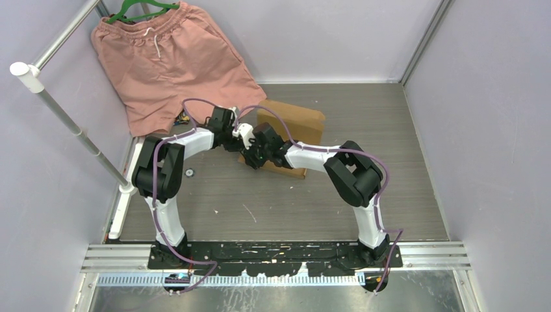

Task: Fold the paper box
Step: Fold the paper box at the center of the board.

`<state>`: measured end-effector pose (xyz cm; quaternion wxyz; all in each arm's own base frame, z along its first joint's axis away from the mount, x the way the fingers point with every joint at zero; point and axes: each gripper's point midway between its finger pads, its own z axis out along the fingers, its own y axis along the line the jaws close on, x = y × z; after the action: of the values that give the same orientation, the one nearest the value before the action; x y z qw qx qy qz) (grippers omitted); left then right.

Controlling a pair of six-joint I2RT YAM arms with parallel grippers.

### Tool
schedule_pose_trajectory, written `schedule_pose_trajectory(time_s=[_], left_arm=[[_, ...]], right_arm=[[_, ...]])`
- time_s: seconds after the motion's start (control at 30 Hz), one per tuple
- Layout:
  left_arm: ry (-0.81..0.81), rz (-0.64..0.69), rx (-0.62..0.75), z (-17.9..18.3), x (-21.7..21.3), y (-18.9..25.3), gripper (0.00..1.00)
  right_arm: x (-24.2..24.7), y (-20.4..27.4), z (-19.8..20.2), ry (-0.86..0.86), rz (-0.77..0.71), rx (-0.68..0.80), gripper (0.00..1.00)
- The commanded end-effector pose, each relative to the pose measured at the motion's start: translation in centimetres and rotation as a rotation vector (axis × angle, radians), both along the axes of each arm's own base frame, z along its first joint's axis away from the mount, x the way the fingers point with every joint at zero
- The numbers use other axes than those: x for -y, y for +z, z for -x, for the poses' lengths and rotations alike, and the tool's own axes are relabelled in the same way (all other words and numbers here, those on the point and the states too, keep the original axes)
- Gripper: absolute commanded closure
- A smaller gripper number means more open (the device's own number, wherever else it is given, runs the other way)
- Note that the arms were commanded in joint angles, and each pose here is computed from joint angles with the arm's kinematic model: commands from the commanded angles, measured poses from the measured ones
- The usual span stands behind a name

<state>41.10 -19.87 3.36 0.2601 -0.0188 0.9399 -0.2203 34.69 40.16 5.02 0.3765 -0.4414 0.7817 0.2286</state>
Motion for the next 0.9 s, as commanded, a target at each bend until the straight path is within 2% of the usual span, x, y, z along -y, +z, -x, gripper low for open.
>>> schedule_pose_trajectory(time_s=[0.0,0.43,0.87], left_arm=[[-0.008,0.026,0.057,-0.6,0.2,1.9,0.77],[-0.004,0.021,0.057,-0.4,-0.1,1.8,0.77],[0.000,0.023,0.055,0.1,-0.2,1.6,0.77]], right_arm=[[-1.2,1.5,-1.2,-0.002,-0.039,0.050,0.67],[-0.8,1.2,-2.1,-0.113,-0.039,0.018,0.79],[0.7,1.7,-3.7,-0.319,-0.045,0.015,0.84]])
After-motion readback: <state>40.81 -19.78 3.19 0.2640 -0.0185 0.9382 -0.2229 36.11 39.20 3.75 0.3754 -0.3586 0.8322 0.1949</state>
